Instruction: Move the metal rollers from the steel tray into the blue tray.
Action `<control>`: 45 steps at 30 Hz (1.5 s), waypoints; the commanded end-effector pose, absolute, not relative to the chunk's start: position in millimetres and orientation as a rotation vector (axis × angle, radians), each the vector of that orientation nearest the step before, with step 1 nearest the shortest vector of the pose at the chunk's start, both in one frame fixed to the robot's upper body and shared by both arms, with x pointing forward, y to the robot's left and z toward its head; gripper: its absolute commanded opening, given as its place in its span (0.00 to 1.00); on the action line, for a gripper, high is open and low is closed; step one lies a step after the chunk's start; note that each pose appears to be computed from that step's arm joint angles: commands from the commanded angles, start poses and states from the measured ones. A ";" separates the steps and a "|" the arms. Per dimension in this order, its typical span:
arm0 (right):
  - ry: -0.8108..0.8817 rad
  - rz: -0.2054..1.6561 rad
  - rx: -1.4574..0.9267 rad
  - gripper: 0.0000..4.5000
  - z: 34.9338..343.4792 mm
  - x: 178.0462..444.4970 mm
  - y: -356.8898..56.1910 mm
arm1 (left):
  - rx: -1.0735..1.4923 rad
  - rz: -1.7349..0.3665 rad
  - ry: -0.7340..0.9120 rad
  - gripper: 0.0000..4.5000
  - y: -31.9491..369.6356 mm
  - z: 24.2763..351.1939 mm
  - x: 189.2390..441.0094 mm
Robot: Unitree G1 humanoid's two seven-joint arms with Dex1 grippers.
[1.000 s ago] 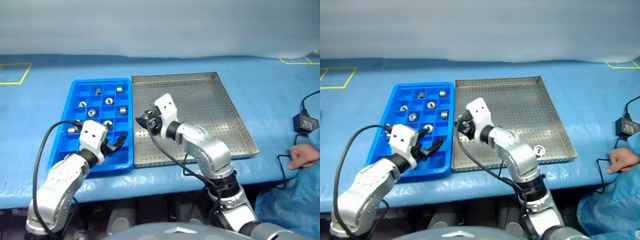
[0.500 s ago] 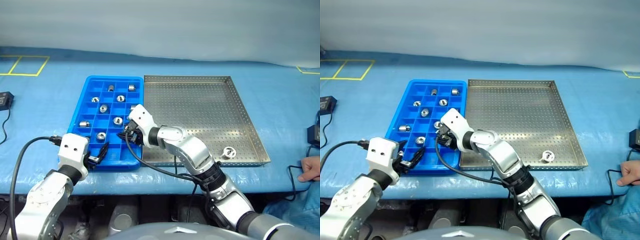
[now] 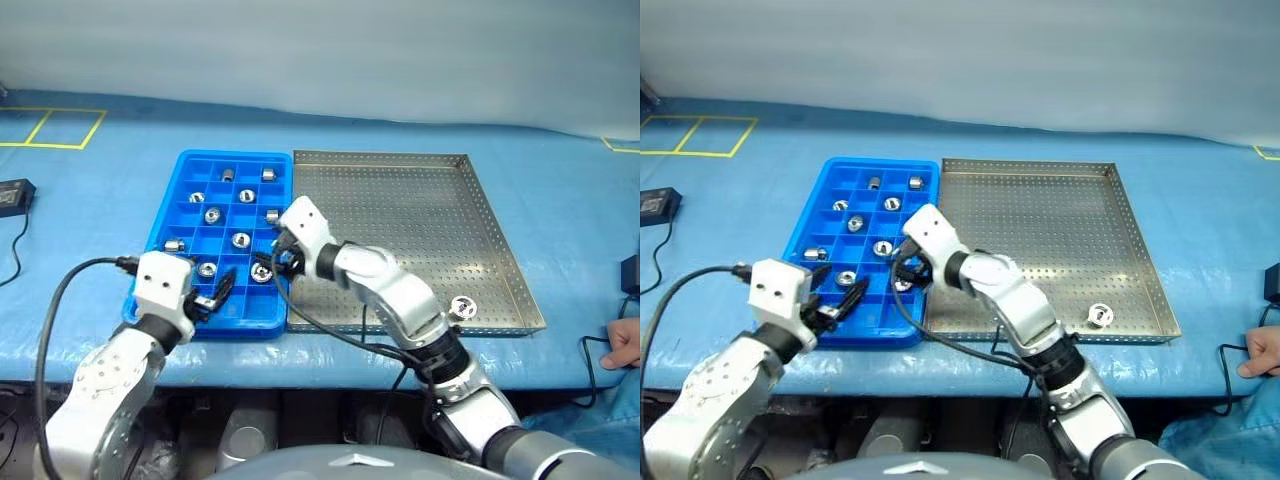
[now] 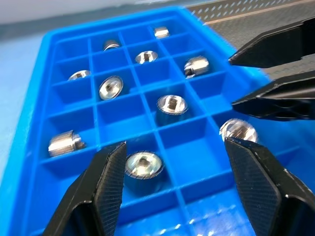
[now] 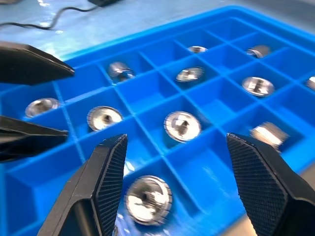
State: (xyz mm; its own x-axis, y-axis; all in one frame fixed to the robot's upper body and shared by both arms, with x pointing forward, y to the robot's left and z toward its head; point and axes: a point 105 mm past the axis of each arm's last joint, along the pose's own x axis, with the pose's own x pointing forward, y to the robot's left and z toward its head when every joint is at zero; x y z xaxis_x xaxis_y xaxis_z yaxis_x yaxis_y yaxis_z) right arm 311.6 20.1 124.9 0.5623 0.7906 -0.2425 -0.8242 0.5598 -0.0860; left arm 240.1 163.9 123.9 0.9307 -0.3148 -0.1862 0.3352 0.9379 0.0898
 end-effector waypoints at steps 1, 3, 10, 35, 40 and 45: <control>0.194 0.803 -0.235 0.75 134.5 321.5 -25.1 | 0.077 -0.444 0.124 0.77 138.1 128.8 251.2; 0.256 0.689 -0.270 0.75 130.7 324.6 -57.3 | 0.049 -0.511 0.106 0.77 122.4 130.8 256.8; 0.396 0.423 -0.344 0.75 126.9 312.3 -136.1 | 0.014 -0.652 0.093 0.77 90.6 127.7 268.4; 0.696 0.114 -0.298 0.66 68.0 274.8 -200.5 | 0.024 -0.724 0.124 0.77 78.2 115.1 272.2; 0.707 0.109 -0.299 0.37 65.5 274.4 -201.8 | 0.029 -0.713 0.127 0.77 81.2 114.8 272.2; 0.668 0.153 -0.290 0.37 70.7 278.7 -191.0 | 0.038 -0.692 0.121 0.77 87.0 116.8 272.6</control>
